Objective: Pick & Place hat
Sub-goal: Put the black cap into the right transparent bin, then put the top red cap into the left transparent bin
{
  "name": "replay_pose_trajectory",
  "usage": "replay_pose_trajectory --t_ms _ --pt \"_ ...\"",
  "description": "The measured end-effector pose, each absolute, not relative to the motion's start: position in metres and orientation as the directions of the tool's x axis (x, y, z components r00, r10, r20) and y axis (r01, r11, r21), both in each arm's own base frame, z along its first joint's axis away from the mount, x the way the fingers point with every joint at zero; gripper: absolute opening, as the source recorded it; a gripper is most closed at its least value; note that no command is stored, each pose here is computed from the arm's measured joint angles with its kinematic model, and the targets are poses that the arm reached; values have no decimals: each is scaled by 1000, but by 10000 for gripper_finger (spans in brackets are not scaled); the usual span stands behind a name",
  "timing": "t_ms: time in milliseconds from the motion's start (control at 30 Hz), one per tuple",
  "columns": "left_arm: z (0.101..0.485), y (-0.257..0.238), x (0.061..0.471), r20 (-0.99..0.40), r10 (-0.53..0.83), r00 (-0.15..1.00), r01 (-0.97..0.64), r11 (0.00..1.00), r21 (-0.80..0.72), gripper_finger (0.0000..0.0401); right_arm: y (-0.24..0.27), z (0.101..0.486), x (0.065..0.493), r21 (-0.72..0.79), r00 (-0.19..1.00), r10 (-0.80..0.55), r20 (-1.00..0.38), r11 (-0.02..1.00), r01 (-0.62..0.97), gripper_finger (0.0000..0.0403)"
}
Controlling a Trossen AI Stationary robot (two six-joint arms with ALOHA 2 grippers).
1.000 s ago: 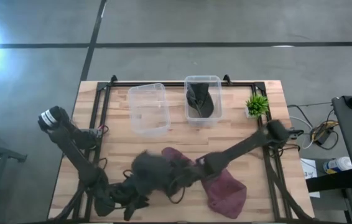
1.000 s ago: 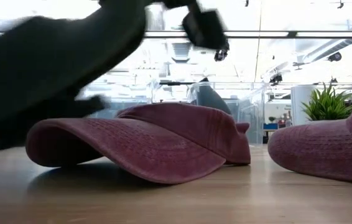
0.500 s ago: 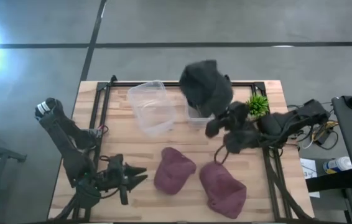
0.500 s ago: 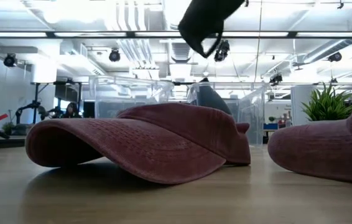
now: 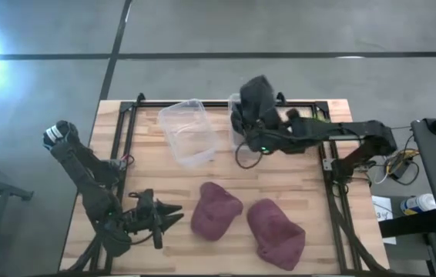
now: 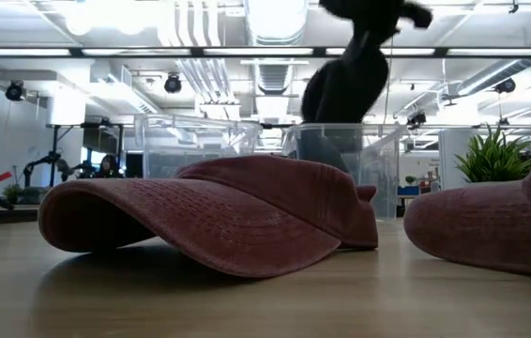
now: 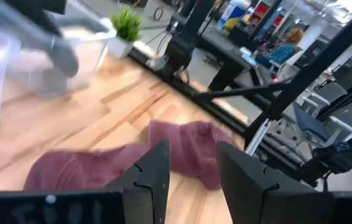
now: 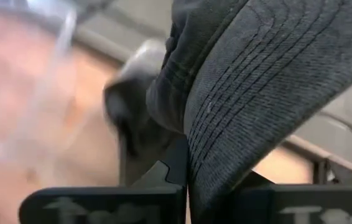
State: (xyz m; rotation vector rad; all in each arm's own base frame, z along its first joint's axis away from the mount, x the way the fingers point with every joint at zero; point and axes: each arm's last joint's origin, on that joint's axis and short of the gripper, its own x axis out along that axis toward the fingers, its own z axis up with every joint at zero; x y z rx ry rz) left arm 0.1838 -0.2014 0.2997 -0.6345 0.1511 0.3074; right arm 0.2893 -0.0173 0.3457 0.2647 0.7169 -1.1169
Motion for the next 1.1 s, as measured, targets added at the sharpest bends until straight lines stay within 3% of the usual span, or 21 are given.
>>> replay_pose_trajectory --t_ms 200,333,433,767,933,1100 --pt "273 -197 180 -304 218 928 -366 688 -626 125 -23 306 317 -174 178 -539 -823 539 824 13" --pt "262 -195 178 -323 214 922 -381 652 -655 125 -21 289 328 -200 140 -480 -866 589 783 16" --pt "257 -194 177 -351 185 918 -384 641 -665 125 -19 283 331 -187 130 -449 -884 594 782 41" --pt "251 -195 176 -405 115 907 -382 631 -676 125 -5 326 305 -67 268 -490 -830 564 823 177" --pt "238 -204 179 -496 9 868 -376 663 -647 125 12 354 283 -14 378 -519 -766 602 798 208" --pt "213 -227 194 -563 -66 824 -283 812 -510 125 35 363 274 43 461 -431 -776 693 720 214"
